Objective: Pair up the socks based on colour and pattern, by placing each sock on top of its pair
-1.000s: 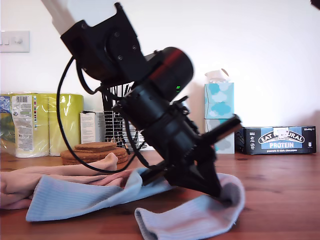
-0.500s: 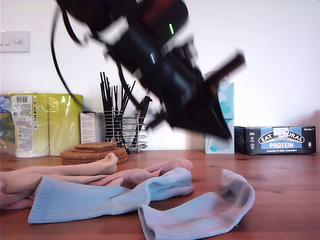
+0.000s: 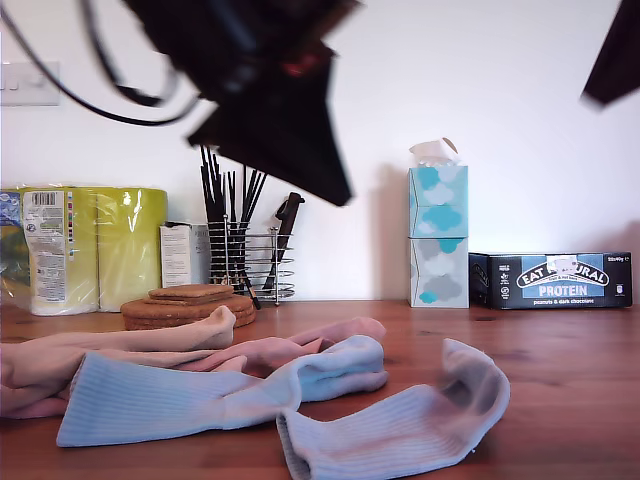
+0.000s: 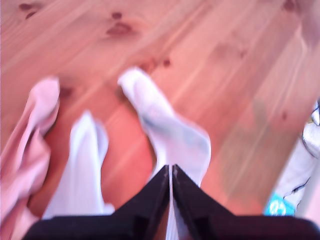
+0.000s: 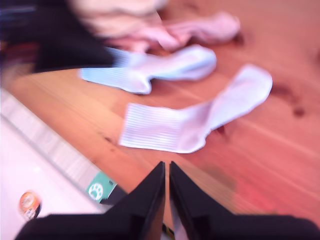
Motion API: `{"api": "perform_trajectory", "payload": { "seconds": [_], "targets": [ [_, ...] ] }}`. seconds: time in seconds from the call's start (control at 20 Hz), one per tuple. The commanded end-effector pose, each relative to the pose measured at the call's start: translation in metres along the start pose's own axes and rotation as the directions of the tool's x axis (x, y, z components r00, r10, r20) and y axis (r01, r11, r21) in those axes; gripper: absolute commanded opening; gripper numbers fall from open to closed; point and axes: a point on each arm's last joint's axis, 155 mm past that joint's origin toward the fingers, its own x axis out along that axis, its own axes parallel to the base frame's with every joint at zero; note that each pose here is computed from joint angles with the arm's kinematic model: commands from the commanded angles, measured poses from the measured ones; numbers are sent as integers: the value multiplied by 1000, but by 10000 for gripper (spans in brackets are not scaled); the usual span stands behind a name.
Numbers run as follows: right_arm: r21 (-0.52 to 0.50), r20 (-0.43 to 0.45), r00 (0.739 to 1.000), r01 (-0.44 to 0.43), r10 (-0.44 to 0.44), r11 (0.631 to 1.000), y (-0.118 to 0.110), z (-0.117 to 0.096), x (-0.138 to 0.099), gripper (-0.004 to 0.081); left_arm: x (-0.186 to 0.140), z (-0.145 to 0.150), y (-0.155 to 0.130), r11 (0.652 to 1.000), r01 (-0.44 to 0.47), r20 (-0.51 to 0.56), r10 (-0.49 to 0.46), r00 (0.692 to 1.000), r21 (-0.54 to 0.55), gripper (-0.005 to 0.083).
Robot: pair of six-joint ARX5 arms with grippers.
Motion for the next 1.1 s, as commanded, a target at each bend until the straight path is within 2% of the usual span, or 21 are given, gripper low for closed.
{"api": "perform_trajectory", "payload": {
  "seconds": [0.0,0.15,0.3,0.35,0.45,0.5,0.55,0.9,1.05],
  "targets": [
    [37,4,999,36,-37,999,-10,4,10,-13,-10,-19,-2,1000,0,-6,0,1000,24,-21],
    [113,-74,994,90,-82,990,-25,1,38,-4,-40,-51,-3,1000,-7,1,7,1000,23,-21],
    [151,-160,981,137,-112,979,-40,-7,72,65,-74,-65,3,998,-62,53,62,997,-6,-21],
    [171,-173,979,138,-108,976,-41,-7,83,152,-85,-64,4,997,-74,79,76,994,-20,-21],
    [178,-194,975,140,-105,974,-44,-7,105,435,-103,-61,2,997,-80,132,82,988,-23,-21],
    [180,-209,972,141,-102,973,-45,-7,115,517,-108,-60,2,996,-86,148,88,985,-21,-21],
    [186,-223,969,148,-105,971,-46,-6,123,537,-112,-60,3,995,-93,156,96,983,-22,-21],
    [175,-269,949,214,-162,961,-64,17,165,527,-111,-69,6,994,-109,123,111,986,-28,-21],
    [149,-328,924,256,-197,955,-74,7,175,527,-111,-69,6,994,-110,122,113,986,-27,-21]
  ]
}}
